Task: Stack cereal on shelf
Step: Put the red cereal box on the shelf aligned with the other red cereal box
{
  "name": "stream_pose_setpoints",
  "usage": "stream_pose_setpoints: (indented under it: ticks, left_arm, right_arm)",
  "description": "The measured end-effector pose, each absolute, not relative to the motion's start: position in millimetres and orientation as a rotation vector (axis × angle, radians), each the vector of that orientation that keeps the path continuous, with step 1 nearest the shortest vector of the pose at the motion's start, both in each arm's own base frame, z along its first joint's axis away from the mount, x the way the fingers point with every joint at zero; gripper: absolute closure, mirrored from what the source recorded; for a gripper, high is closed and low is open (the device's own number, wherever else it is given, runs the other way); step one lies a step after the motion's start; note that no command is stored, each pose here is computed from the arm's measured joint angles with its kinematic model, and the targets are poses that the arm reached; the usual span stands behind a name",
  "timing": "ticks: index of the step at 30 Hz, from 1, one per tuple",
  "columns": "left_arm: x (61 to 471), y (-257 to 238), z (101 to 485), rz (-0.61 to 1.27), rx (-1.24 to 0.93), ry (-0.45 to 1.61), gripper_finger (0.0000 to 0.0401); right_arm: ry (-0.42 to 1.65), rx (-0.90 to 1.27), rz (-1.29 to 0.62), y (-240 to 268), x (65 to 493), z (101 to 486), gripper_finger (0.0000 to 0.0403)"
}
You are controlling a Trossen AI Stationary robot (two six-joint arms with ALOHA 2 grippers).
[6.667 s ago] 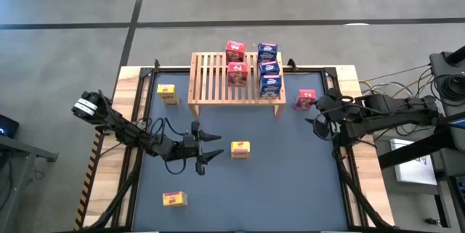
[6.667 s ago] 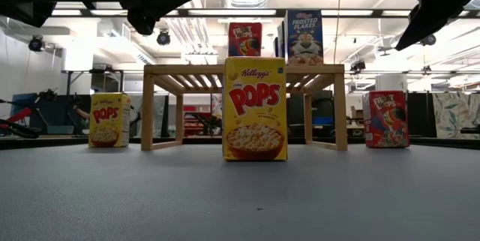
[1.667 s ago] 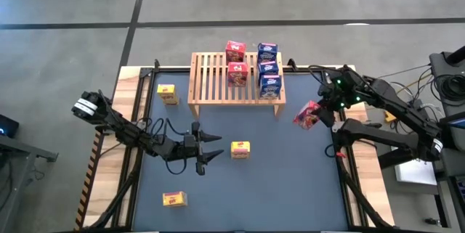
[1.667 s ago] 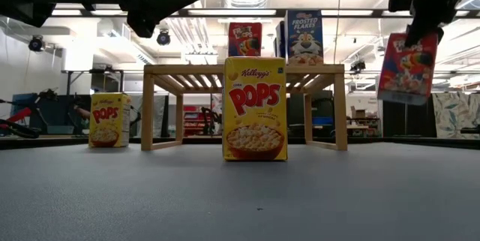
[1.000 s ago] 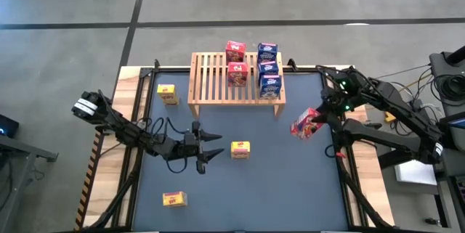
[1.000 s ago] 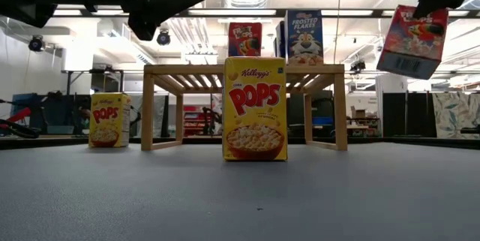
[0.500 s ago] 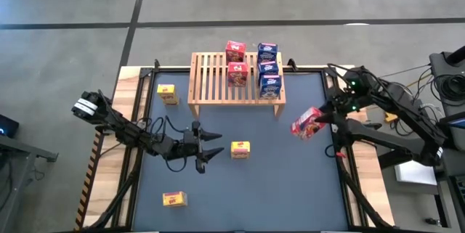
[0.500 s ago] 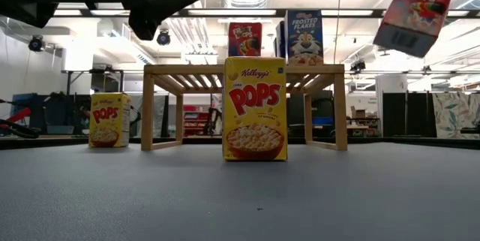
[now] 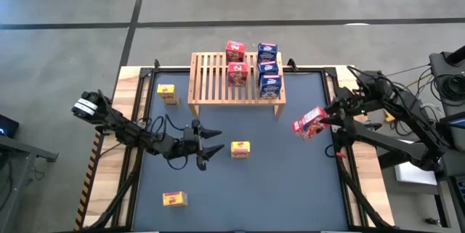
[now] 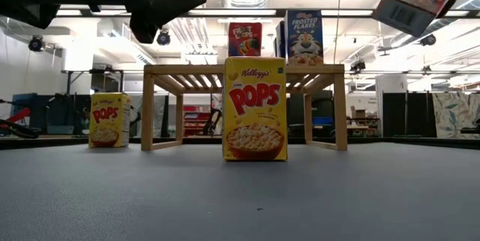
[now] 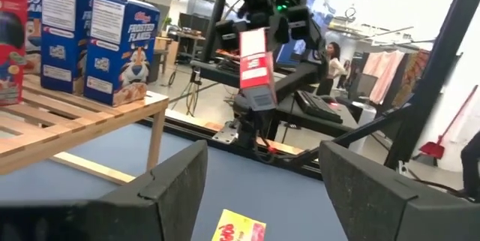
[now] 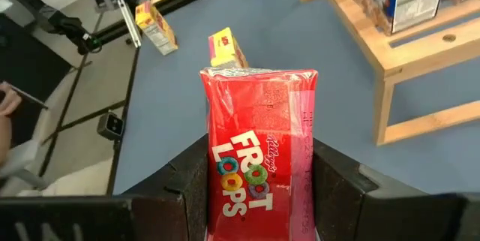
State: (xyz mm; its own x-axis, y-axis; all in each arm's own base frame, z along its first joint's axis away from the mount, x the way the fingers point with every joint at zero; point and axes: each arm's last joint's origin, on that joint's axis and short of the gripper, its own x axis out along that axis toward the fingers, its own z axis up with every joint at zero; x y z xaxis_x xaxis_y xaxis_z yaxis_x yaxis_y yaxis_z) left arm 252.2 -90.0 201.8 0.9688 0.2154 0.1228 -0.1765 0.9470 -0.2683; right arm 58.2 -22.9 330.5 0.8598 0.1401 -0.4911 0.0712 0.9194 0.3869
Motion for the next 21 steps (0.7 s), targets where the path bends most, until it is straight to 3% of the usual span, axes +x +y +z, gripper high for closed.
stream_pose_setpoints:
  ticks: [21]
  left_arm:
    - [253.3, -87.0, 201.6, 0.215, -0.248, -0.15, 0.0158]
  right_arm:
    - [0.425, 0.222, 0.145, -32.9, 85.8, 343.0, 0.0236]
